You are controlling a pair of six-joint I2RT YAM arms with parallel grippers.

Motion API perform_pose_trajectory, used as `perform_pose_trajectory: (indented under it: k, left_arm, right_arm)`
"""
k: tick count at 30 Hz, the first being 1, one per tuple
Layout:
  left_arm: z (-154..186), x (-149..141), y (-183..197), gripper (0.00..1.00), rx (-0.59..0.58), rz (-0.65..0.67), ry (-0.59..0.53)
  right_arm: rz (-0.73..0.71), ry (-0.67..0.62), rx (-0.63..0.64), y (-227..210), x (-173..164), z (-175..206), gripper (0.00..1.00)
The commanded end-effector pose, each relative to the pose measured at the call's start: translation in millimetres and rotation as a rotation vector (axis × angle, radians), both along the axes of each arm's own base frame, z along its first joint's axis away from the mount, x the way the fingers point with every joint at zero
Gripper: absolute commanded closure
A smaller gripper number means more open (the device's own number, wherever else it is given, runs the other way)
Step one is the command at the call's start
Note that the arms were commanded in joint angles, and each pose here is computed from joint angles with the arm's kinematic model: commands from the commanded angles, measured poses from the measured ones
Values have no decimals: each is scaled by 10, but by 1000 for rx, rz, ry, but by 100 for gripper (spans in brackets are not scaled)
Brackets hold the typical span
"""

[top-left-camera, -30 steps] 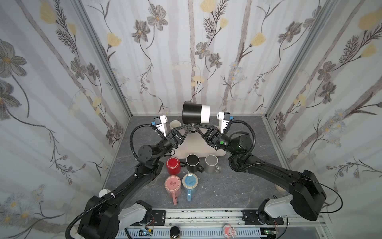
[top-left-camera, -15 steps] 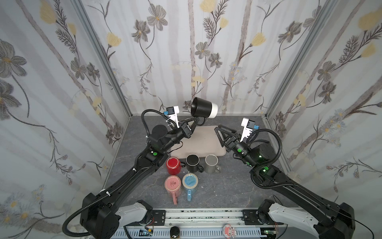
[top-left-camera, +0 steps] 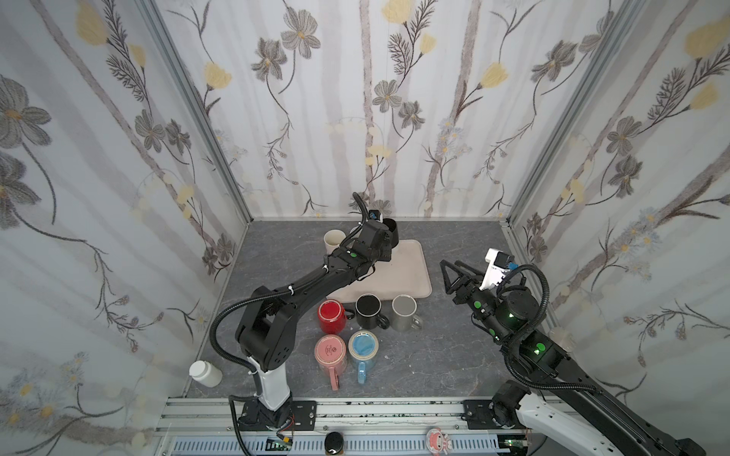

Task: Turn the mug right side up
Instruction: Place the mug on the tray.

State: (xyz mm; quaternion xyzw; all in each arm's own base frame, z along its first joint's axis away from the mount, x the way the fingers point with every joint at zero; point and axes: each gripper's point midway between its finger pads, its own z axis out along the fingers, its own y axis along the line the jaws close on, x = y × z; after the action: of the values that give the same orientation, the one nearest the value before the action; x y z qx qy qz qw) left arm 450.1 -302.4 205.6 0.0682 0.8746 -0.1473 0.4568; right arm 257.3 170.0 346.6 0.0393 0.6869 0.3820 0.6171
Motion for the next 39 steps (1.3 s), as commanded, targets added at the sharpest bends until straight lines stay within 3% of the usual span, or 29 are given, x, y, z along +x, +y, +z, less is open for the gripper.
perform_pose_trajectory:
  k: [1,12,34,35,39]
  left_arm:
    - [180,285,-45,100,15,50,-117]
    - [-306,637,-127,100,138,112,-71]
    - [-730,813,-169,100,214,117,-108]
    - [-748,815,-168,99,216,118,-107]
    - [-796,811,-142,78,222,129,-101]
  right_arm:
    - [-37,13,-19,-91,13,-53,35]
    - [-85,16,-26,-278,-5,-78,34]
    - [-110,23,-30,-396,-12,-73,33]
    - [-110,25,-31,-397,-11,-79,33]
    - [-108,28,-27,-404,-24,-86,32]
